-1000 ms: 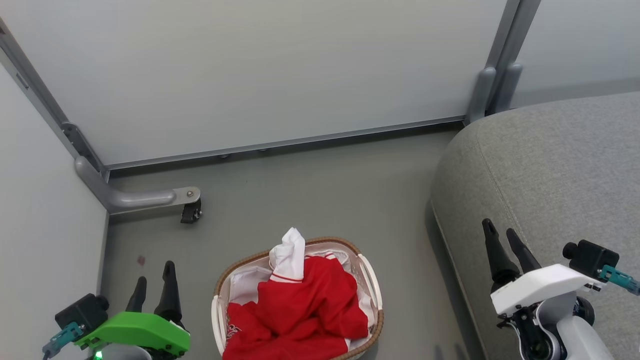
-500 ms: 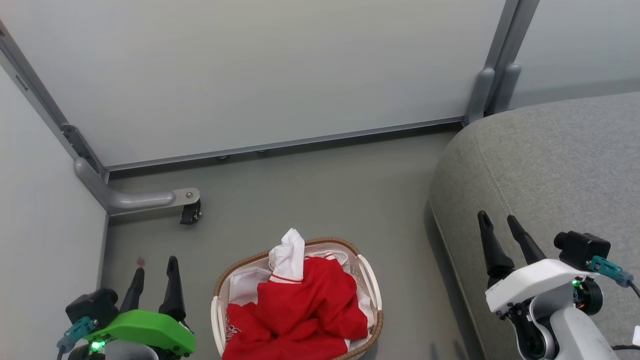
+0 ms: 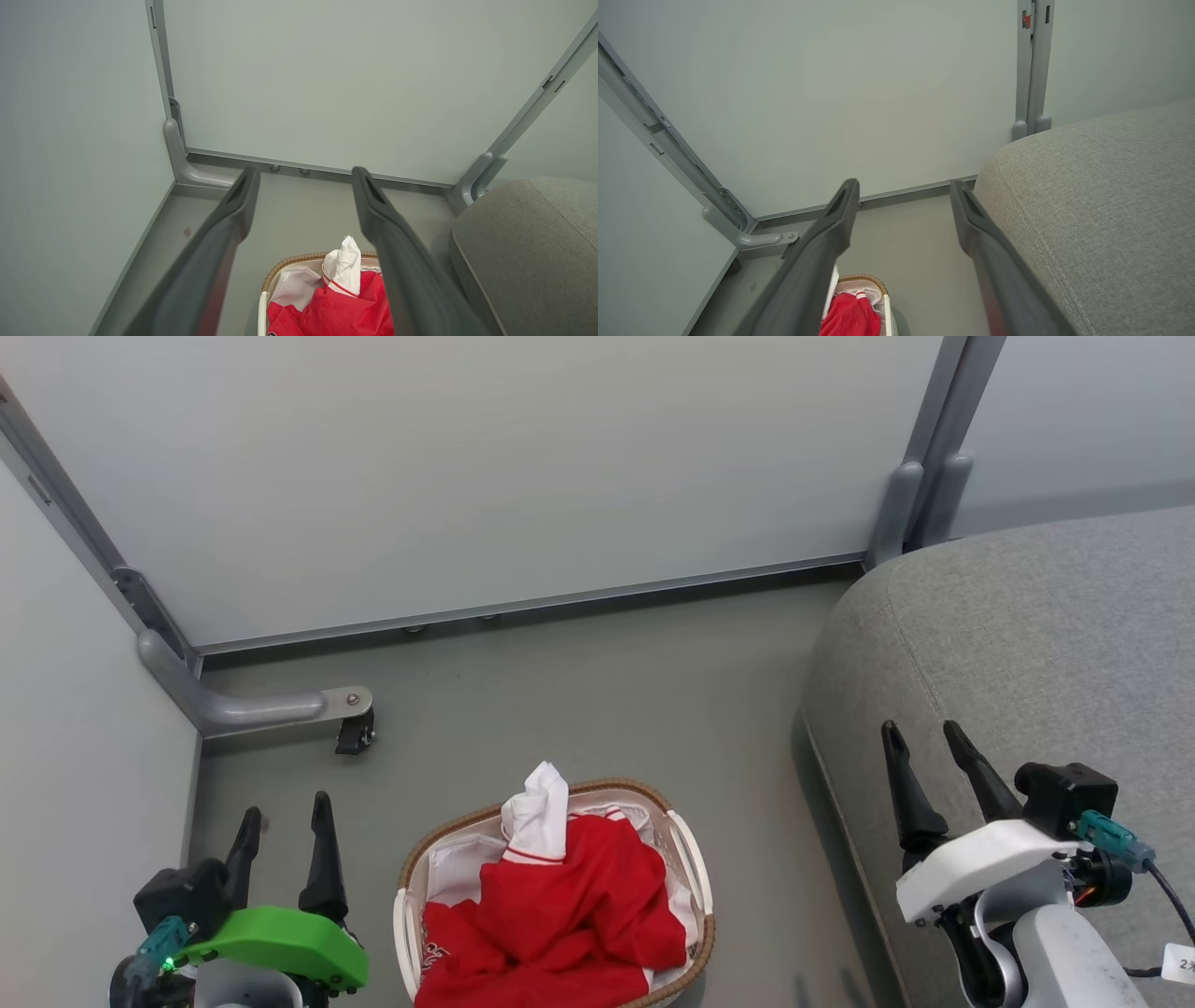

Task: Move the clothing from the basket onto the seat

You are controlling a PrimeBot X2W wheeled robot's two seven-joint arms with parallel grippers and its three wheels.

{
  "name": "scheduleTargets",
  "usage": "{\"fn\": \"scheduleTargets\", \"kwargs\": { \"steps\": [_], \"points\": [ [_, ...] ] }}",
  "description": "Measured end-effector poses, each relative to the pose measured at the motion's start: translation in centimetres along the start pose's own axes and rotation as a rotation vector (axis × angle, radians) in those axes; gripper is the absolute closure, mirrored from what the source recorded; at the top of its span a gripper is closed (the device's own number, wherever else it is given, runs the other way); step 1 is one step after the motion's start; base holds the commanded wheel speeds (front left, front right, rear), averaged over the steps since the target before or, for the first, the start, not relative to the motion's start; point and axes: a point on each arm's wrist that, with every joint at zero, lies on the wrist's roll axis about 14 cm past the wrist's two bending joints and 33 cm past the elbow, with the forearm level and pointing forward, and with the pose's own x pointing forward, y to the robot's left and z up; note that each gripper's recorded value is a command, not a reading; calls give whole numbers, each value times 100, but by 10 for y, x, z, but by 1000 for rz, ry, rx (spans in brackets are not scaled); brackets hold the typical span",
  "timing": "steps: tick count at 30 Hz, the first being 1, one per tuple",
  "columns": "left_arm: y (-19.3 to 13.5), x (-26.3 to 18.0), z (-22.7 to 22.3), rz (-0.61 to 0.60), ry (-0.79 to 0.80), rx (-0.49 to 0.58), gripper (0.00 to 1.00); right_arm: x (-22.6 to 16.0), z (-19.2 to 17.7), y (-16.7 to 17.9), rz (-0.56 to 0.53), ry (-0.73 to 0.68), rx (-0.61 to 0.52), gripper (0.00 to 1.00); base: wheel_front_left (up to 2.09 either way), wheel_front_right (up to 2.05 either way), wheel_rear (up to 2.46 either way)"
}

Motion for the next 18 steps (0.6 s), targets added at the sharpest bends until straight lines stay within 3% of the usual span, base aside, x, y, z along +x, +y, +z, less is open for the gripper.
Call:
{"fn": "scheduleTargets", "kwargs": {
  "steps": [18],
  "points": [
    [-3,-12,-23,-7,39,69,0,-7,-18,-5,-5,43,-139,0,0,0,0]
  ]
}}
